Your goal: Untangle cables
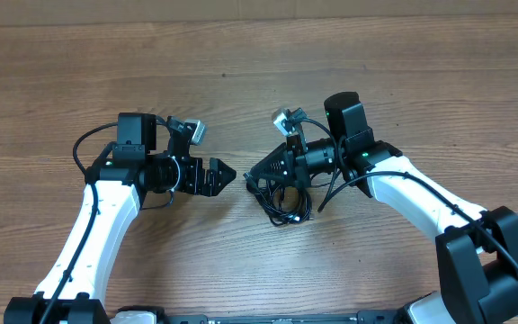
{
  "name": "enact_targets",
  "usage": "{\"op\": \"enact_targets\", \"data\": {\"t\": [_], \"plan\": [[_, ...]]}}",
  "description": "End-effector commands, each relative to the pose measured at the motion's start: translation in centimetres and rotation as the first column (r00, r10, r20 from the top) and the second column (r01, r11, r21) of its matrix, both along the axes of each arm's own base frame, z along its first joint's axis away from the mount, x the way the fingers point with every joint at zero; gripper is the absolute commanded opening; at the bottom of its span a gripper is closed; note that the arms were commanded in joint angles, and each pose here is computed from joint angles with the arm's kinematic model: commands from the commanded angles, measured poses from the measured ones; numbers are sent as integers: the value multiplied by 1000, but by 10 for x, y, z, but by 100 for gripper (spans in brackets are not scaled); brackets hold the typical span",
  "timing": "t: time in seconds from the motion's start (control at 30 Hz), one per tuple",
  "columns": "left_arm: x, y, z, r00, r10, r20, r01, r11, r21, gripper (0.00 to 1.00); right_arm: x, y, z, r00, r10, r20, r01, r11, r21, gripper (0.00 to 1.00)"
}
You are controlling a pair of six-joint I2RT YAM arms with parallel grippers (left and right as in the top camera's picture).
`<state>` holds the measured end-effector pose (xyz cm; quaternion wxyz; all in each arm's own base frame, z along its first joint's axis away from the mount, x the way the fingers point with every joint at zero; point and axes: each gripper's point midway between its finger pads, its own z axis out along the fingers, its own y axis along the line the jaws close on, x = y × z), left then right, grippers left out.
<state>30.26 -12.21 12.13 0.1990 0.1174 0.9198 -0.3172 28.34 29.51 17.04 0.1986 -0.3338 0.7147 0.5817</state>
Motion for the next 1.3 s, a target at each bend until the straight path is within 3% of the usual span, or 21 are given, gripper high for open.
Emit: {"op": "enact_targets", "data": {"t": [0.0, 0.13, 0.33, 0.43, 0.47, 0.5, 0.53, 0.57, 0.73, 0.83, 1.07, 1.27], "plan": [[7, 9, -3, 999, 35, 4, -35, 998, 55, 100, 48, -21, -35, 923, -376, -84, 344, 903, -257, 4], [7, 10, -4, 999, 37, 5, -37, 998, 60, 100, 52, -36, -58, 874, -478, -85, 414, 826, -383, 4], [7, 10, -4, 999, 41, -1, -41, 998, 57, 100, 33, -46, -84, 851, -512, -114, 388, 762, -519, 6], [7, 10, -4, 999, 41, 3, -41, 997, 58, 100, 29, -47, -87, 850, -512, -124, 377, 756, -535, 34], [8, 10, -4, 999, 41, 4, -41, 997, 58, 100, 24, -43, -83, 859, -488, -153, 352, 781, -516, 50], [8, 10, -4, 999, 41, 5, -41, 998, 57, 100, 19, -38, -80, 868, -463, -181, 326, 805, -496, 77], [8, 10, -4, 999, 41, 4, -41, 998, 57, 100, 14, -34, -75, 876, -432, -214, 295, 831, -471, 93], [8, 10, -4, 999, 41, 4, -41, 998, 57, 100, 10, -30, -71, 883, -404, -238, 269, 853, -446, 100], [7, 10, -4, 999, 41, 2, -41, 997, 58, 100, 13, -26, -66, 881, -404, -246, 279, 863, -420, 99], [8, 10, -4, 999, 41, 4, -41, 997, 58, 100, 15, -27, -67, 833, -463, -305, 305, 842, -445, 92], [10, 10, -2, 999, 41, 18, -42, 997, 57, 100, 25, -57, -97, 694, -674, -255, 413, 662, -626, 91], [11, 10, -2, 999, 41, 19, -42, 998, 57, 100, 22, -62, -102, 673, -695, -254, 410, 636, -653, 91]]}}
